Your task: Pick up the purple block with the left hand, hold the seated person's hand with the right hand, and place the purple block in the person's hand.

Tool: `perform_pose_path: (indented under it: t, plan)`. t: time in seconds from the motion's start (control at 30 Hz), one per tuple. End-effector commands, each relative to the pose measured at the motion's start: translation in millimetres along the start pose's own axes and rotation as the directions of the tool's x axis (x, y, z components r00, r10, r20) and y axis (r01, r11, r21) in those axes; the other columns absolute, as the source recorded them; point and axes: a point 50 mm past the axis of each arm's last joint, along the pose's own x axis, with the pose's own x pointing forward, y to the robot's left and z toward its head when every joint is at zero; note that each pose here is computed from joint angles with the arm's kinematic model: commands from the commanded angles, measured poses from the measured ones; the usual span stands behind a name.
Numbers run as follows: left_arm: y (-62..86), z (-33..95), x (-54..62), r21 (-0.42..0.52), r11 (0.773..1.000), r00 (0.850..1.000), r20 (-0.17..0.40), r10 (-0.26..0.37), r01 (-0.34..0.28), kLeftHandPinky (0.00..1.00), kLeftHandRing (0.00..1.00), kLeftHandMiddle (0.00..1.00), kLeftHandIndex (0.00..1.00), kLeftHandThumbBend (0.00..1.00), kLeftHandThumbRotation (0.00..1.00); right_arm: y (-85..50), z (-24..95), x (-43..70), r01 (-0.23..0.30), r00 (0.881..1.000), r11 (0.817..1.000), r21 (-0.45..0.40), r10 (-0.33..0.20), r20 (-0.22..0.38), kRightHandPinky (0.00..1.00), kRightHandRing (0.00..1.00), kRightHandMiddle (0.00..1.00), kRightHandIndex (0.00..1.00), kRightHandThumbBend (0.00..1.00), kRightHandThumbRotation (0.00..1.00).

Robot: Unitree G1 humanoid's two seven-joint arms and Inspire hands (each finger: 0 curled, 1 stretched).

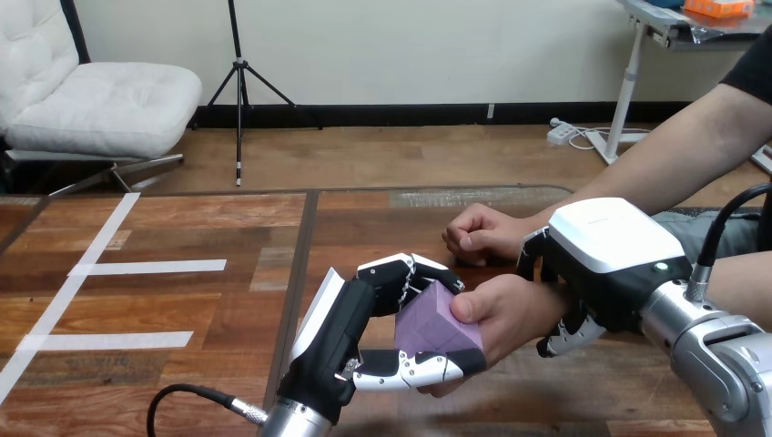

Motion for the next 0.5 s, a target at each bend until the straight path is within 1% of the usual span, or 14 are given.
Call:
perform_pose_path:
  t: [0.0,0.1,0.2,0.23,0.47]
  plan:
    - [4.2,10.0,16.3,0.043,0.999,0.997,0.075,-0.015,0.012,0.43,0.48,0.55,0.57,0.79,0.2,-19.2,-1.3,6.8,0.06,0.998,0.996,-0.064,-0.061,-0.003,0.44,0.56,0.62,0.65,0.77,0.0]
    - [4.5,10.2,16.4,0.071,0.997,0.997,0.078,-0.027,0.021,0.45,0.51,0.57,0.6,0.79,0.22,-18.3,-1.2,6.8,0.06,0.998,0.996,-0.067,-0.06,-0.004,0.48,0.61,0.67,0.68,0.78,0.0]
    - [4.8,10.3,16.5,0.108,0.994,0.996,0.078,-0.042,0.034,0.5,0.56,0.62,0.64,0.8,0.25,-17.2,-1.3,6.8,0.062,0.998,0.996,-0.068,-0.063,-0.004,0.53,0.66,0.71,0.71,0.79,0.0]
    - [4.9,10.3,16.5,0.119,0.992,0.996,0.078,-0.047,0.037,0.54,0.61,0.66,0.68,0.81,0.28,-16.9,-1.3,6.8,0.063,0.998,0.996,-0.07,-0.063,-0.004,0.56,0.69,0.73,0.73,0.8,0.0]
    - [5.2,10.3,16.2,0.177,0.983,0.995,0.071,-0.065,0.052,0.68,0.74,0.77,0.77,0.84,0.37,-15.5,-1.3,6.4,0.063,0.998,0.996,-0.07,-0.064,0.001,0.65,0.76,0.79,0.77,0.81,0.0]
